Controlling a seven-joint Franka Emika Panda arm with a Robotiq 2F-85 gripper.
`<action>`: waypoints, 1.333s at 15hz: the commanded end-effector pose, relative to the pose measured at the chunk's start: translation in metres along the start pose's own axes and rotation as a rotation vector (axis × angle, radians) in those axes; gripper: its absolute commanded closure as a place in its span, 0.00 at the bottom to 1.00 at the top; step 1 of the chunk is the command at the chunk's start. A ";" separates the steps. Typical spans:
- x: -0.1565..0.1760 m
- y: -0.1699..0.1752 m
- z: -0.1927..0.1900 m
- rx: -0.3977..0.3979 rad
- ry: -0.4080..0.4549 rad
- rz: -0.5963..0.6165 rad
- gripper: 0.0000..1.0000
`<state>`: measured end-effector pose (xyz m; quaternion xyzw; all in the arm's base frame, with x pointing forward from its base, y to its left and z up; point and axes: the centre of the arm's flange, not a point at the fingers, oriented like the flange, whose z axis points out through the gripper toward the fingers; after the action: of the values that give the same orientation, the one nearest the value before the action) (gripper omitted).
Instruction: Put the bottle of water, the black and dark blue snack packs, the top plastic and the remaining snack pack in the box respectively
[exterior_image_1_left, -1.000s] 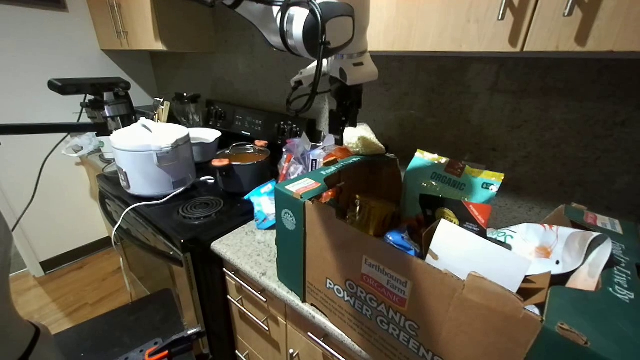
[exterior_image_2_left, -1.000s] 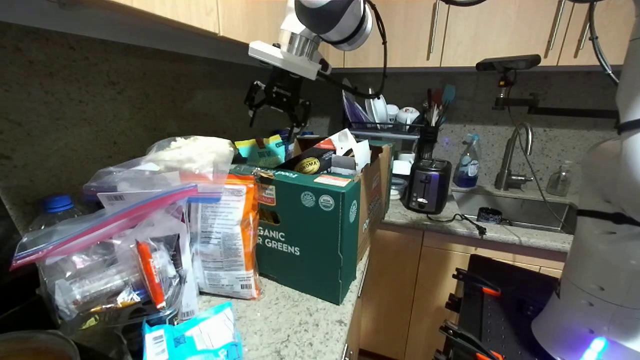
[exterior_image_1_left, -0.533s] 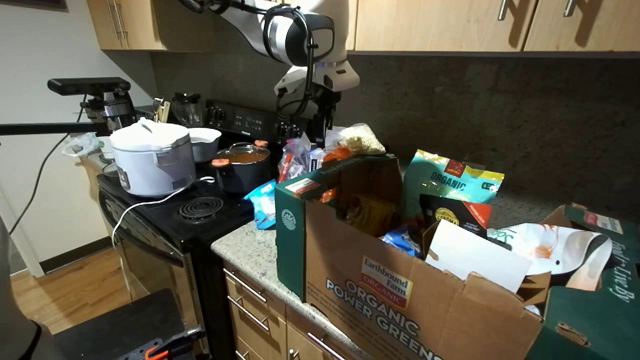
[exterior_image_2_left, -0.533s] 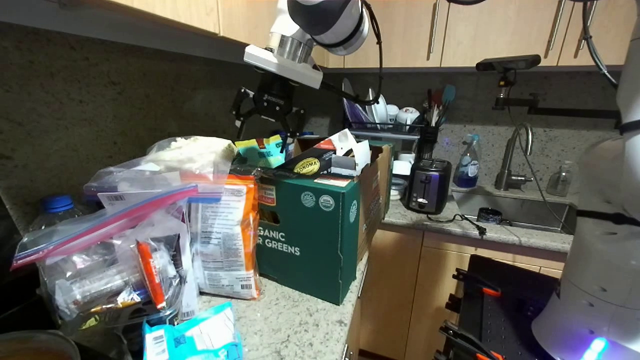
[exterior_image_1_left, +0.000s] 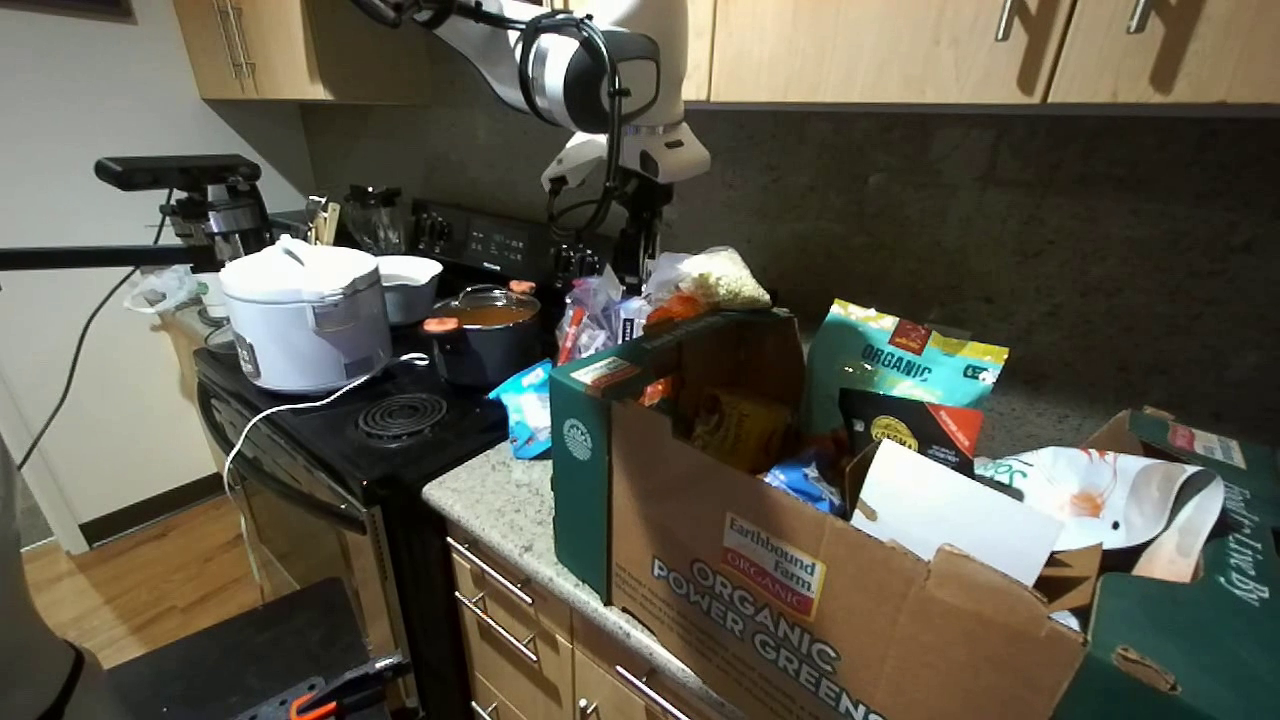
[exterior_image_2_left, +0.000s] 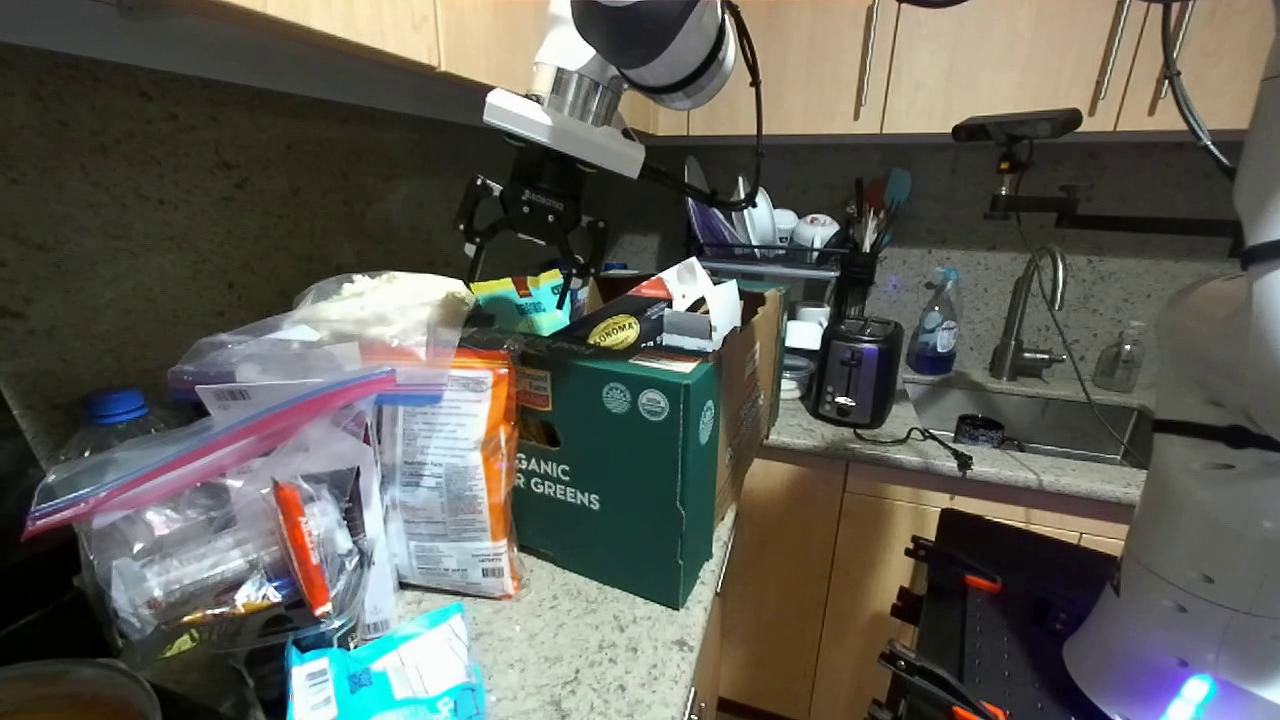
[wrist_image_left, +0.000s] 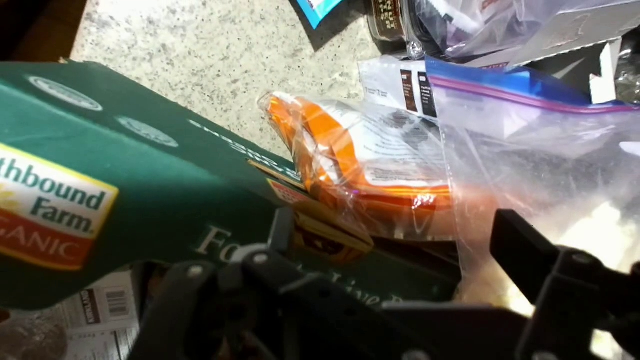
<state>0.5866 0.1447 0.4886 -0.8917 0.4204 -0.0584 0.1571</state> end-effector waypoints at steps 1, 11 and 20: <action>0.000 0.000 0.000 0.000 0.000 0.000 0.00; -0.007 -0.030 0.027 0.001 -0.008 -0.064 0.00; -0.020 -0.061 0.082 -0.020 -0.046 -0.167 0.00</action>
<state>0.6224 0.2058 0.4399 -0.9163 0.3678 -0.0451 0.1519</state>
